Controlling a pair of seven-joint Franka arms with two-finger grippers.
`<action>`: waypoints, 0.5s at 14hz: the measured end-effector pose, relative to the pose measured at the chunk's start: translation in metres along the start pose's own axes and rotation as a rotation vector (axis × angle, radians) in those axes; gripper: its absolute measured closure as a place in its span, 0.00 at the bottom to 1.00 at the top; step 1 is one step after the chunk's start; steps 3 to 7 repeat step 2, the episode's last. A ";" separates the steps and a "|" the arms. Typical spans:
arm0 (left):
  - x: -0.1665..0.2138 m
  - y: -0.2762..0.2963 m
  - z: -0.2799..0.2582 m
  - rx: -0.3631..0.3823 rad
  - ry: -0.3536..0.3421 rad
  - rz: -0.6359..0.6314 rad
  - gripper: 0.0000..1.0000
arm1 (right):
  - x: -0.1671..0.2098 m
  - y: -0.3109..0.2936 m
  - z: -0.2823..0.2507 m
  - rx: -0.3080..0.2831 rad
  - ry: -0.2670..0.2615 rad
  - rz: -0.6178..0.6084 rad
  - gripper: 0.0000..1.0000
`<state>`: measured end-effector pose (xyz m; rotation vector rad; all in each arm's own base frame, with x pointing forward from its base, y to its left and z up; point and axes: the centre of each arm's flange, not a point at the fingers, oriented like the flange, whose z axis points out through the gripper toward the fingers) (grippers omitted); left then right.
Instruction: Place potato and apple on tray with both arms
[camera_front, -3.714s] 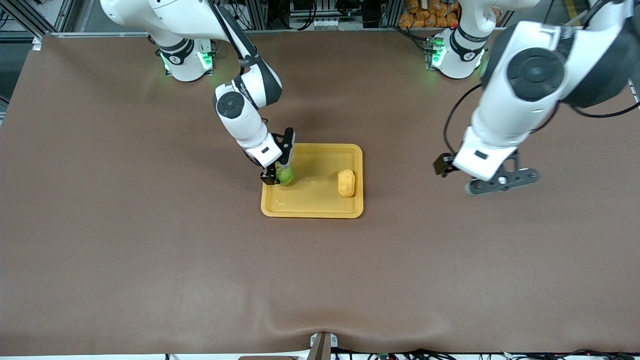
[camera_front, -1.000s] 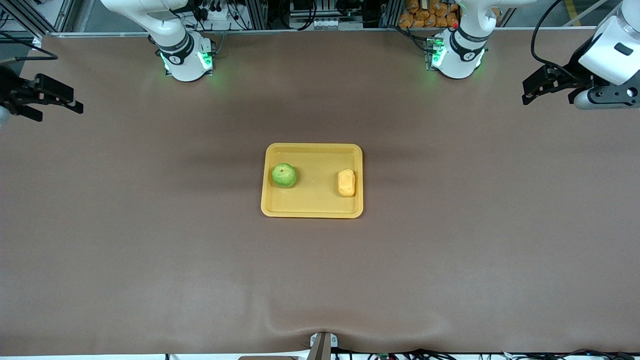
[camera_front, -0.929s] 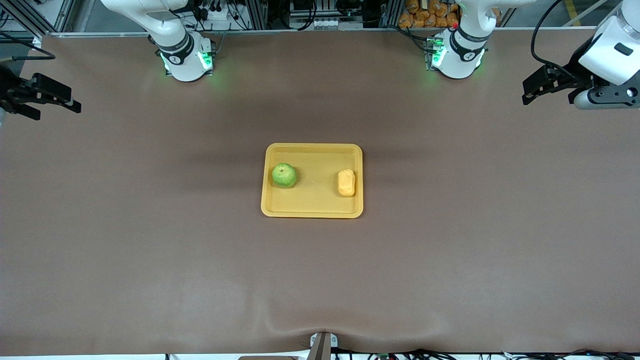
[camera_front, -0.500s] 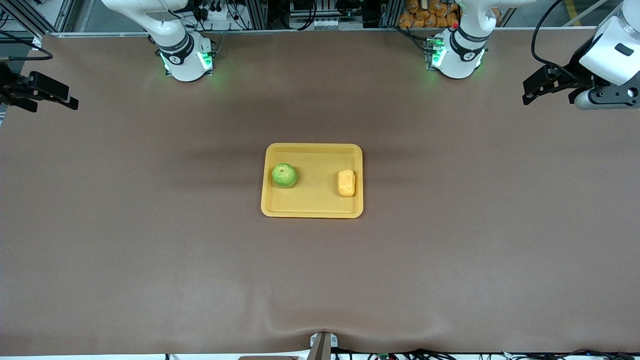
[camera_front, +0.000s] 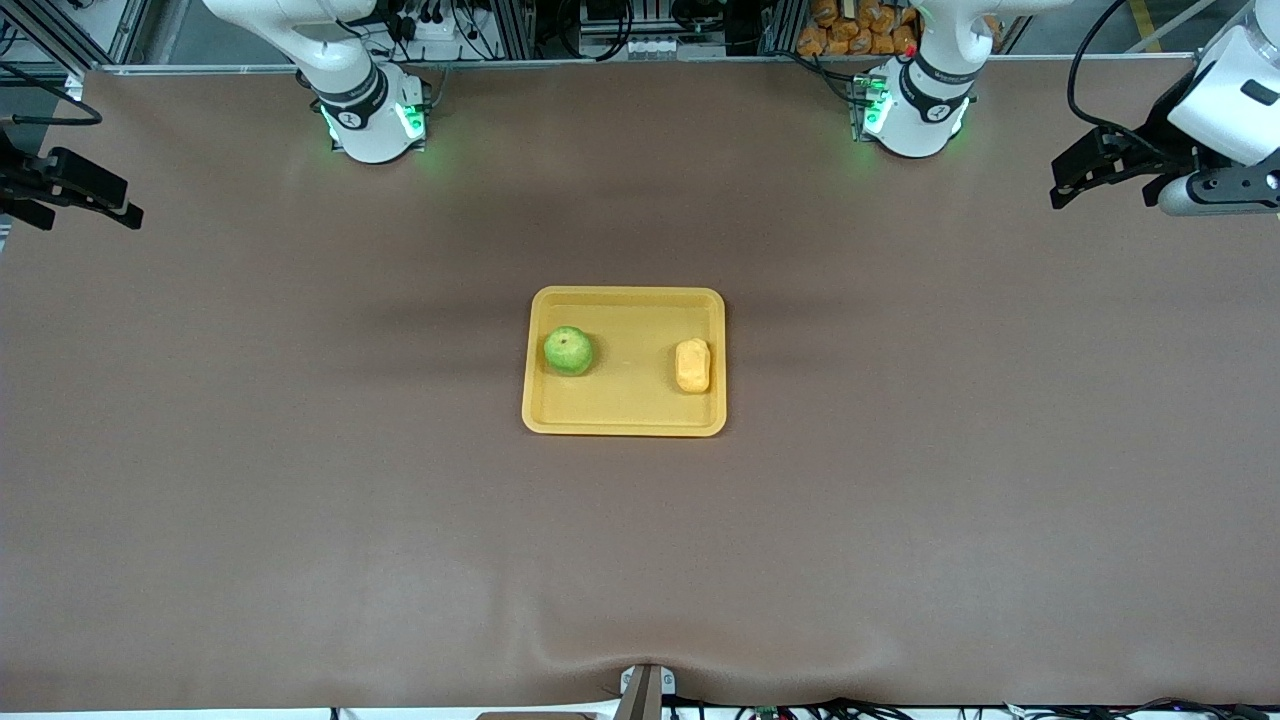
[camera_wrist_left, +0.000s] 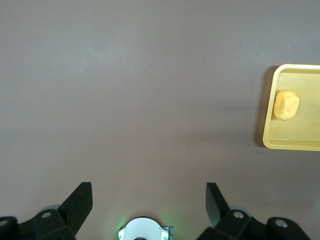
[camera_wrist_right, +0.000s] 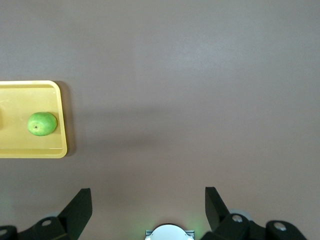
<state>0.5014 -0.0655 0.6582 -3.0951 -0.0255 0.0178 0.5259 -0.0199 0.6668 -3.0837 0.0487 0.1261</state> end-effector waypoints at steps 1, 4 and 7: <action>0.000 0.000 -0.001 0.000 0.000 -0.001 0.00 | 0.000 0.000 0.000 -0.001 0.001 0.000 0.00; -0.001 -0.001 -0.001 0.001 -0.002 -0.001 0.00 | 0.000 0.000 0.000 -0.001 0.001 0.000 0.00; -0.001 -0.001 -0.001 0.001 -0.002 -0.001 0.00 | 0.000 0.000 0.000 -0.001 0.001 0.000 0.00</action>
